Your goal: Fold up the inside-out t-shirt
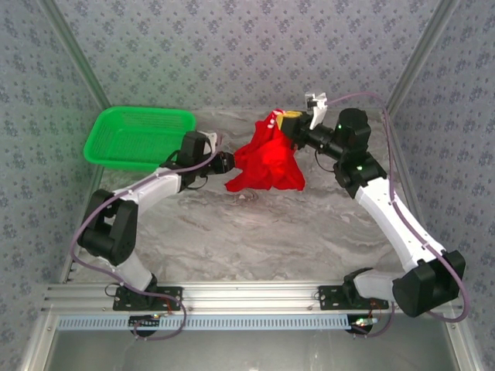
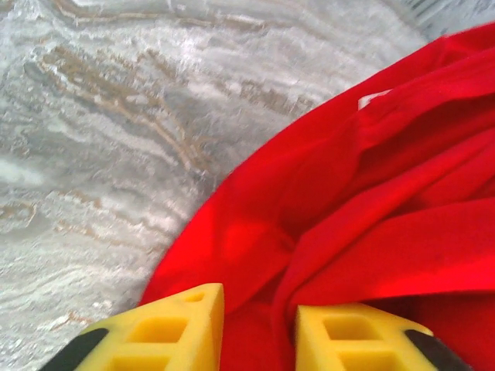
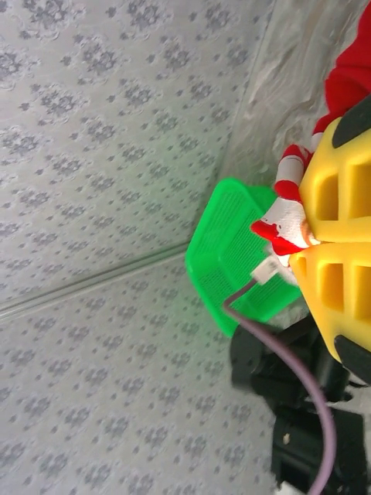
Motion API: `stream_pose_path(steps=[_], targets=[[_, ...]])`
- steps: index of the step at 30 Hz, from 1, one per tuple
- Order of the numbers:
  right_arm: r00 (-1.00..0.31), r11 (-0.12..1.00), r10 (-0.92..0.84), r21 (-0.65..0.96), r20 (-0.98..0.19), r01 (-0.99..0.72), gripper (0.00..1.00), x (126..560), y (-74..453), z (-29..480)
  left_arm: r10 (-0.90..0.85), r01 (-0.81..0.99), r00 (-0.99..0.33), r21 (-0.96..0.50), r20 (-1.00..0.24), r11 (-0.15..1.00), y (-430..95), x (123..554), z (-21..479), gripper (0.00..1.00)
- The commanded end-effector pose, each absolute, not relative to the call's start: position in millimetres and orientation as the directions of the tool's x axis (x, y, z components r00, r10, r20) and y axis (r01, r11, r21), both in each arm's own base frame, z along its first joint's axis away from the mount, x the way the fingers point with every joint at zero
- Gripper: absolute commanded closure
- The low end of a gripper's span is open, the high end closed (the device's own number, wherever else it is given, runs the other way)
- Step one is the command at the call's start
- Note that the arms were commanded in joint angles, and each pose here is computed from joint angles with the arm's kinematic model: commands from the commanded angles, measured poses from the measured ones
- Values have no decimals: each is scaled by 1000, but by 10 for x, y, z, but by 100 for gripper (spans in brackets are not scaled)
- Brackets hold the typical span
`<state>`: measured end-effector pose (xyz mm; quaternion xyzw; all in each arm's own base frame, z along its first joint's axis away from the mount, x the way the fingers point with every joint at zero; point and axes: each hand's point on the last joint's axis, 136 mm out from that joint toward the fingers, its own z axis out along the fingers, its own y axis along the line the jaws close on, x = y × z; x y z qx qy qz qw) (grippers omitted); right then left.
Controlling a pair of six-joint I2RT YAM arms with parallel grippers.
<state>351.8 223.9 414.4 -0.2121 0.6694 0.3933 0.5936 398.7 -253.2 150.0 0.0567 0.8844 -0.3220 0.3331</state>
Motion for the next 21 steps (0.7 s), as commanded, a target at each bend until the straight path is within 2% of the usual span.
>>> stream_pose_path(steps=[1,3,7,10,14,21], targets=[[-131,504,276,259,-952,-824,100,3399,2243,4634,-51,316,-775,-456,-630,832,-2421,3889,1354,66],[-148,489,256,260,-955,-833,100,3398,2251,4590,-34,375,-742,-457,-670,807,-2440,3821,1473,57],[-187,459,156,239,-970,-856,100,3377,2251,4348,-113,492,-591,-468,-799,734,-2402,3704,2106,42],[-215,418,84,230,-973,-879,100,3331,2253,4149,-158,584,-522,-486,-838,650,-2487,3617,2549,31],[-236,366,49,238,-970,-900,100,3288,2239,4038,-106,721,-489,-470,-866,509,-2746,3535,2904,29],[-237,326,26,233,-971,-916,100,3267,2233,4003,30,851,-440,-406,-898,333,-3060,3521,2990,28]])
